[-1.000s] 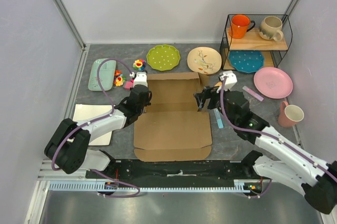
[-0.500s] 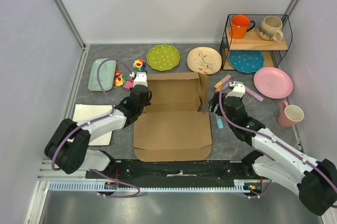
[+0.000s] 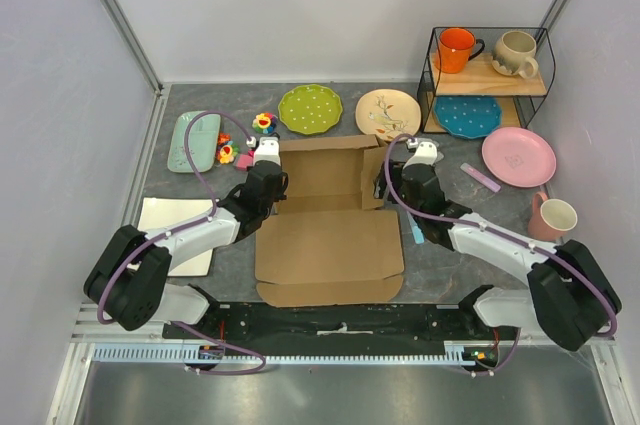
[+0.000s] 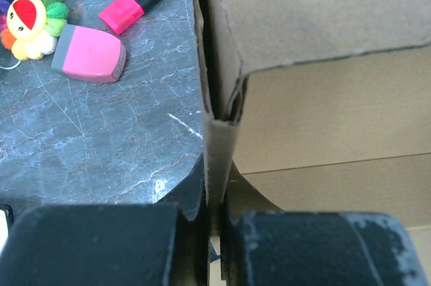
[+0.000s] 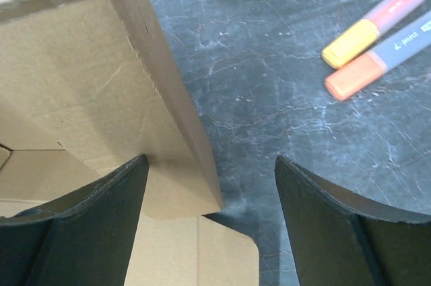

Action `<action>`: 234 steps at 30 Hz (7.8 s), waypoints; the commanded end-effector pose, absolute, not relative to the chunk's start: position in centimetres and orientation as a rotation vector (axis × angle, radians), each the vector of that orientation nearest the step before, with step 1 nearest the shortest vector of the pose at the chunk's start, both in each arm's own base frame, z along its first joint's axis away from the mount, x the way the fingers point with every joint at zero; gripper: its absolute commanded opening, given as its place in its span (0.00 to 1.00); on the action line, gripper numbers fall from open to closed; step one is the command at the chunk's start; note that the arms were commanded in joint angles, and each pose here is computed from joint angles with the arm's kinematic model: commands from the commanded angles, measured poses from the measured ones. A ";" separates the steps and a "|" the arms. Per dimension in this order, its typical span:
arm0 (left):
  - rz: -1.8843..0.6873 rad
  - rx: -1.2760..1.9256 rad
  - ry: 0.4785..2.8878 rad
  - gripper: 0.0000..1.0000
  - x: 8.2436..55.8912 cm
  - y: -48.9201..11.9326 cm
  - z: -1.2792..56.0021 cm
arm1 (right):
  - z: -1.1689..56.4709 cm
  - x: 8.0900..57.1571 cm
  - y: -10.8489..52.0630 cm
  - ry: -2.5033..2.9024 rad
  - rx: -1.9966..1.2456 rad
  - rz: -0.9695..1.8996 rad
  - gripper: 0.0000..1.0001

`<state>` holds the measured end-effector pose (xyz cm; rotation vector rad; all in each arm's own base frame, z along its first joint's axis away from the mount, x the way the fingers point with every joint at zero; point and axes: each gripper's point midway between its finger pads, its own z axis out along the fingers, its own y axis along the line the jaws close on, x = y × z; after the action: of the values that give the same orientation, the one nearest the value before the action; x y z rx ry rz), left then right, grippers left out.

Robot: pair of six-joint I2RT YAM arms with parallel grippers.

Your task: Fold the paper box

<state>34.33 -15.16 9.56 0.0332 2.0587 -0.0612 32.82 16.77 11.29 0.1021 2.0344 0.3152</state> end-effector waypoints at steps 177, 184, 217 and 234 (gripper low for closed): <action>-0.166 0.004 1.857 0.02 35.4 -15.6 11.7 | 19.4 37.1 20.5 1.856 0.105 0.621 0.88; -0.206 0.110 1.915 0.02 34.3 -16.5 11.4 | 15.9 36.4 19.9 1.912 0.092 0.592 0.74; -0.312 0.095 1.946 0.10 31.6 -16.5 11.9 | 14.8 33.3 20.6 1.931 -0.028 0.655 0.63; -0.509 0.184 1.916 1.00 31.7 -20.3 12.9 | 12.6 28.8 22.8 1.967 -0.185 0.602 0.61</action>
<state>32.18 -17.67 9.11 0.1308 1.9872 -0.3393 31.84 22.40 18.02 -0.0520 1.7967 0.6231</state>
